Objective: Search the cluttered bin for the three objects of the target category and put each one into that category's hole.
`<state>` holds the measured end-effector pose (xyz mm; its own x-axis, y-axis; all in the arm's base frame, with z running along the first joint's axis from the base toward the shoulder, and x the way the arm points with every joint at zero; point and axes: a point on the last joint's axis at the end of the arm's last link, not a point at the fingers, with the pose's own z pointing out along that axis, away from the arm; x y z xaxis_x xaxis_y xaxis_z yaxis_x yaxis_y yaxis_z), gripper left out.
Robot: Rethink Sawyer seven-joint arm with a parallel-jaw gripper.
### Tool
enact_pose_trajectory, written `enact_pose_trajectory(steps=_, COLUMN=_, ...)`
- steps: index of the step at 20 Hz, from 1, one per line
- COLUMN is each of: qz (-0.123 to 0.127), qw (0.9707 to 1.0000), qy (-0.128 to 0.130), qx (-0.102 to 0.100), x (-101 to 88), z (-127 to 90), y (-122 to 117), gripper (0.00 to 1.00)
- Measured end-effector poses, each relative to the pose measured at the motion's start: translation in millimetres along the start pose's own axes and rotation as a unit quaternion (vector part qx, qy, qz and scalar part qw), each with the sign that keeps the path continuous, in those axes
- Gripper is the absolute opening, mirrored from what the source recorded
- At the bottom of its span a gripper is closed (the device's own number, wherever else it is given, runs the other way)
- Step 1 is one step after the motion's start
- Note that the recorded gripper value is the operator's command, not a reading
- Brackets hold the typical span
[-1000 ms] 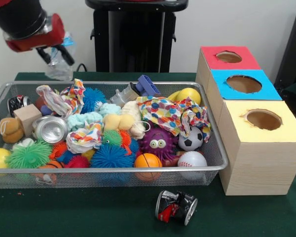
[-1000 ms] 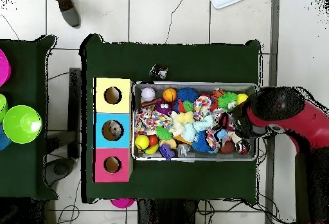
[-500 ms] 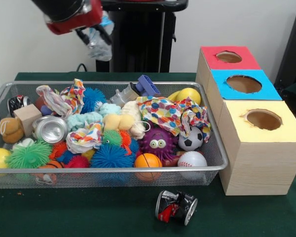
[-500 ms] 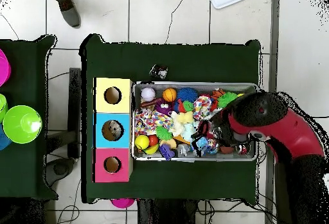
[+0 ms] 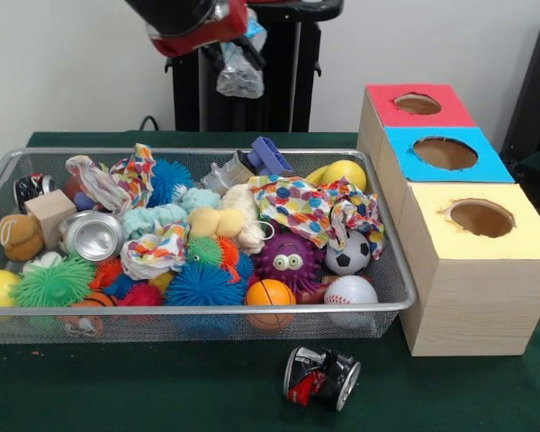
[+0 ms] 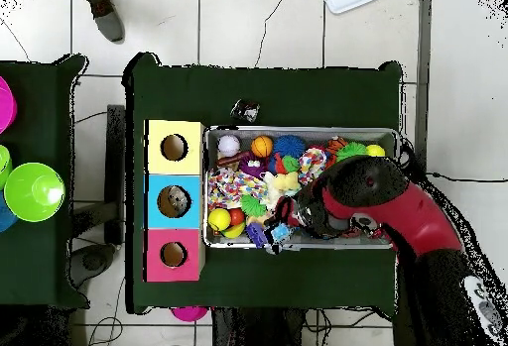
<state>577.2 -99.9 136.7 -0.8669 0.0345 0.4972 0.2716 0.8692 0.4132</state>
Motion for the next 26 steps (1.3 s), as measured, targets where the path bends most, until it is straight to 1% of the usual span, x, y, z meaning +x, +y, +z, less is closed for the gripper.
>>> enact_pose_trajectory(steps=3, qz=0.012, qw=0.9999, qy=-0.008, qx=-0.007, x=1.2, z=15, y=9, gripper=0.0)
enact_pose_trajectory(steps=5, qz=0.018, qw=0.9997, qy=-0.012, qx=-0.01, x=1.6, z=21, y=13, gripper=0.0)
enact_pose_trajectory(steps=7, qz=0.028, qw=0.9994, qy=-0.014, qx=-0.015, x=3.0, z=29, y=18, gripper=0.0)
enact_pose_trajectory(steps=8, qz=0.038, qw=0.999, qy=-0.014, qx=-0.019, x=3.9, z=35, y=24, gripper=0.0)
enact_pose_trajectory(steps=10, qz=0.044, qw=0.9987, qy=-0.013, qx=-0.022, x=4.6, z=38, y=28, gripper=0.0)
enact_pose_trajectory(steps=11, qz=0.053, qw=0.9981, qy=-0.009, qx=-0.03, x=5.9, z=42, y=33, gripper=0.0)
enact_pose_trajectory(steps=16, qz=0.075, qw=0.9962, qy=-0.003, qx=-0.044, x=4.5, z=50, y=49, gripper=0.0)
enact_pose_trajectory(steps=24, qz=0.099, qw=0.9937, qy=0.004, qx=-0.052, x=-1.6, z=60, y=81, gripper=0.0)
enact_pose_trajectory(steps=26, qz=0.108, qw=0.9926, qy=0.006, qx=-0.056, x=-3.6, z=65, y=93, gripper=0.0)
